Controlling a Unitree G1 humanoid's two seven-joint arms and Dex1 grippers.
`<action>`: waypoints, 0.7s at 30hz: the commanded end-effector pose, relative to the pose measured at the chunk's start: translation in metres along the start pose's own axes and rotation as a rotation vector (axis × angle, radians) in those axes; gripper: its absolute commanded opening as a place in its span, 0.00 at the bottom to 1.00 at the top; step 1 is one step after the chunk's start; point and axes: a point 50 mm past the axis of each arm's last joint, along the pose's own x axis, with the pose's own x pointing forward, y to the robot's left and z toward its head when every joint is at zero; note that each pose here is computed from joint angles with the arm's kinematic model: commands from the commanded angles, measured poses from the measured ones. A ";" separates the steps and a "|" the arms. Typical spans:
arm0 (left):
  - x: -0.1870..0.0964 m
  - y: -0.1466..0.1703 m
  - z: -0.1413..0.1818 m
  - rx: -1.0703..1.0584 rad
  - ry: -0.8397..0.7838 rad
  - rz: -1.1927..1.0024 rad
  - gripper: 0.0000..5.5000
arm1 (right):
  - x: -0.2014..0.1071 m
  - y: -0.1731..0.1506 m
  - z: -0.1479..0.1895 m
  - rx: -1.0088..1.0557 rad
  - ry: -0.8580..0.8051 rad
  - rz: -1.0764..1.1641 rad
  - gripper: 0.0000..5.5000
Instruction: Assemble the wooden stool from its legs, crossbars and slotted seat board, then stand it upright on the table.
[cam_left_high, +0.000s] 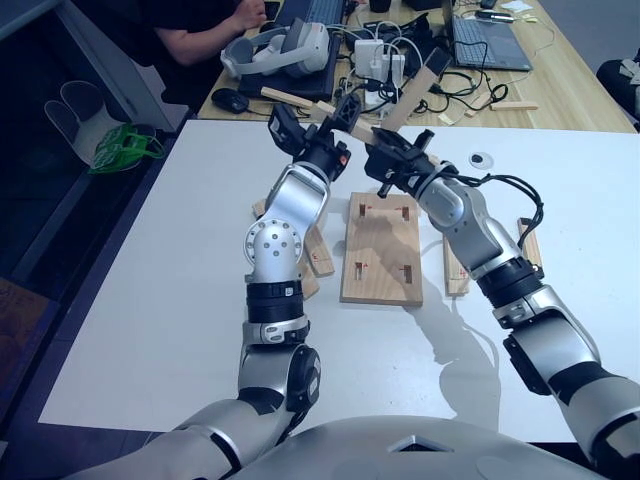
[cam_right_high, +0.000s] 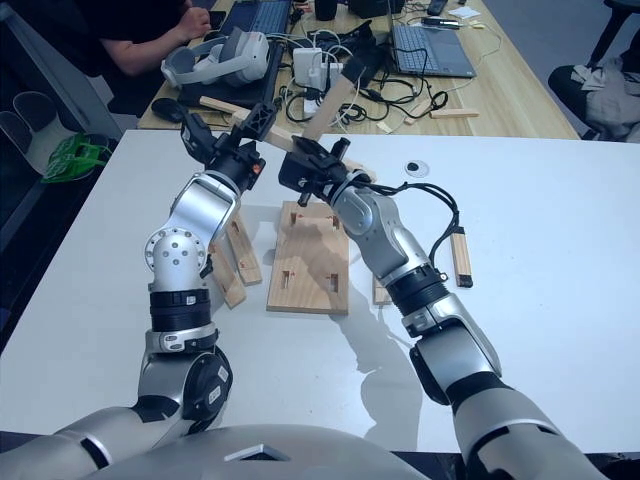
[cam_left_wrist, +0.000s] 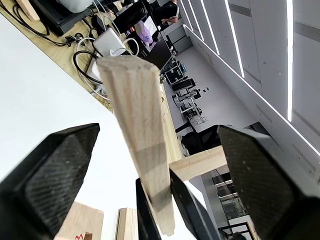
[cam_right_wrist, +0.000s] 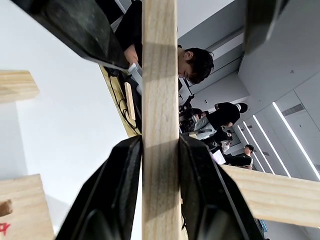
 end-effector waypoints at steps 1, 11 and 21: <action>0.008 -0.033 -0.009 -0.070 0.008 -0.061 0.69 | 0.001 -0.001 0.005 -0.032 -0.029 -0.001 0.18; 0.009 -0.029 -0.006 -0.078 -0.014 -0.017 0.40 | 0.000 0.003 0.006 -0.037 -0.040 0.013 0.18; 0.009 -0.033 -0.006 -0.080 -0.010 -0.018 0.25 | 0.000 0.004 0.007 -0.046 -0.051 0.022 0.18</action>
